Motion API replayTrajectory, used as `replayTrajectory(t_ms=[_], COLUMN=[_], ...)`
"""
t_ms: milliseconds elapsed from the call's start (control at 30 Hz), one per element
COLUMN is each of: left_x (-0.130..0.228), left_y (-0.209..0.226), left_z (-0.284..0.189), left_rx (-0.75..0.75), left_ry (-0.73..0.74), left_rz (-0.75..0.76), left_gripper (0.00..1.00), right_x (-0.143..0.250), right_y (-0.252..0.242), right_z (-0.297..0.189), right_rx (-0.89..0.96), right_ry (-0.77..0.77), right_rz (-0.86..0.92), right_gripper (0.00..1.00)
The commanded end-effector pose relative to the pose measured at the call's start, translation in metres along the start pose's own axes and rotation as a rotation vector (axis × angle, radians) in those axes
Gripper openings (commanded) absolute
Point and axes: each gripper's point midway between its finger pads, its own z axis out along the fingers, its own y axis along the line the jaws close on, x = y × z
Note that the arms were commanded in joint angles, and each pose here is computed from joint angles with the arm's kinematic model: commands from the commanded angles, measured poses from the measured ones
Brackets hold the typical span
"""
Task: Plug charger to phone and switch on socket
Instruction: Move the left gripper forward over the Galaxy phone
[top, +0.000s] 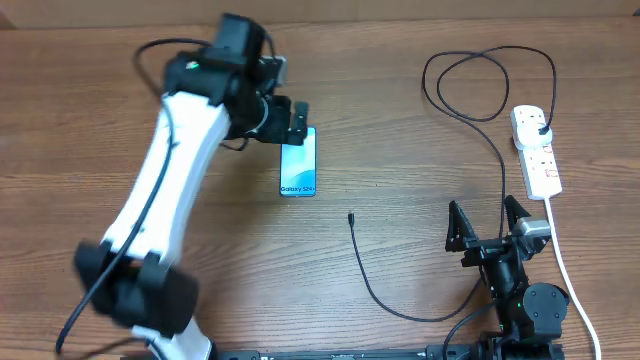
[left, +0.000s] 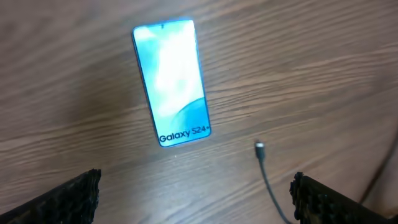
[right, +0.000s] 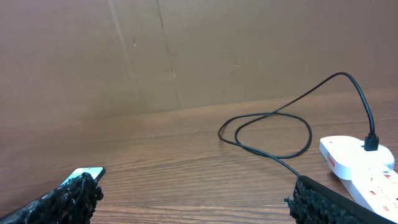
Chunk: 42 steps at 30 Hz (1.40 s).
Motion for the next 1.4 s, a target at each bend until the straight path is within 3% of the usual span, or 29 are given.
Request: replayTrajectory(t_ms=[0,133,533,1367], left_x=[-0.005,-0.007,0.014,0.021], left_y=[0.011,0.032,0.031,0.033], left_z=[0.04,0.075,0.154,0.201], left_rx=[-0.046,-0.147,-0.176,-0.216], left_ry=[0.07,0.102,0.252,0.254], left_rz=[-0.085,-0.165,-0.154,-0.185], left_gripper=[1.0,1.0,1.0,1.0], right_x=[0.002,0.002,0.002,0.002], right_y=[-0.002,-0.002,-0.002,-0.002], right_z=[0.0,0.0,0.0,0.0], right_rx=[0.008,0.008,0.008,0.008], right_ry=[-0.003,-0.003,-0.003,-0.003], right_rz=[-0.002,-0.002,-0.002,-0.002], right_gripper=[1.0,1.0,1.0,1.0])
